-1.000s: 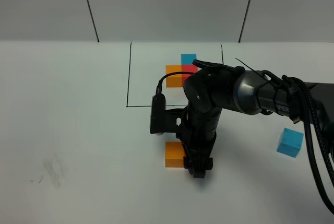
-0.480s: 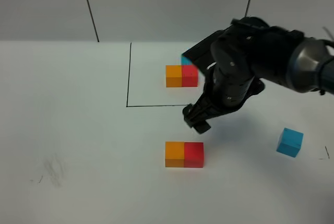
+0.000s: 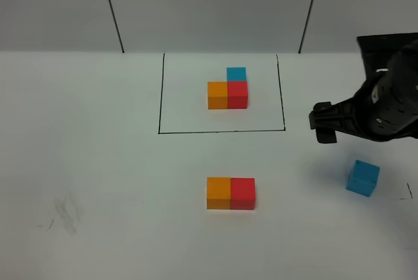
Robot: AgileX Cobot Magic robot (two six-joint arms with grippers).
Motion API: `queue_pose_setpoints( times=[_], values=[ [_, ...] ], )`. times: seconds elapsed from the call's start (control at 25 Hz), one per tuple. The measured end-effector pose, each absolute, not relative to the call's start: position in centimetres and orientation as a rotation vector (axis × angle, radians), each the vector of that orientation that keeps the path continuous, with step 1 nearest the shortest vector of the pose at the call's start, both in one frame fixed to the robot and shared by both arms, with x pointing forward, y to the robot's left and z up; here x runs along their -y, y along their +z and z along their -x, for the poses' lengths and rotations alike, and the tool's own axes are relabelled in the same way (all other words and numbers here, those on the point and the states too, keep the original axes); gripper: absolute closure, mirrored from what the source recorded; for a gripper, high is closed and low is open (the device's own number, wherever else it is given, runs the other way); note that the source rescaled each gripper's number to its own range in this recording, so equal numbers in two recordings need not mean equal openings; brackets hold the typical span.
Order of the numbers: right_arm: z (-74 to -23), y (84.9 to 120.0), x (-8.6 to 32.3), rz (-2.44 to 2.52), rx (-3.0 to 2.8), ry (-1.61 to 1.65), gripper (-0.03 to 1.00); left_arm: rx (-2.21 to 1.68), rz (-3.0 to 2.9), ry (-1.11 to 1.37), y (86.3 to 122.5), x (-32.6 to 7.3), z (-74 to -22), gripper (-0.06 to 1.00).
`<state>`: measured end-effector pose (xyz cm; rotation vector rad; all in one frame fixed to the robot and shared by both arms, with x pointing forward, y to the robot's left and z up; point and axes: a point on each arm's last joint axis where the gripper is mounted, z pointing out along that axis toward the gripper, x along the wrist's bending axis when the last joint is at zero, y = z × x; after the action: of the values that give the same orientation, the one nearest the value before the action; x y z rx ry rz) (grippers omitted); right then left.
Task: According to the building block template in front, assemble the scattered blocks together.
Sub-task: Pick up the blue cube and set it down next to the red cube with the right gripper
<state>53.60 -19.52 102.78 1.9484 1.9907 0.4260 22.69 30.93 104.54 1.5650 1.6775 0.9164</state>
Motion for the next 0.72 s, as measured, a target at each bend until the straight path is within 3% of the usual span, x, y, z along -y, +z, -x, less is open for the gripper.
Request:
queue_pose_setpoints(
  times=[0.28,0.72],
  values=[
    [-53.7,100.1,23.2,-2.137,-1.820,0.489,0.10,-1.677,-1.565,0.916,104.5,-30.9,-22.7,0.73],
    [-55.3,96.3,25.0,-2.247,-1.812,0.384,0.14,-1.677,-1.565,0.916,104.5,-30.9,-22.7,0.73]
  ],
)
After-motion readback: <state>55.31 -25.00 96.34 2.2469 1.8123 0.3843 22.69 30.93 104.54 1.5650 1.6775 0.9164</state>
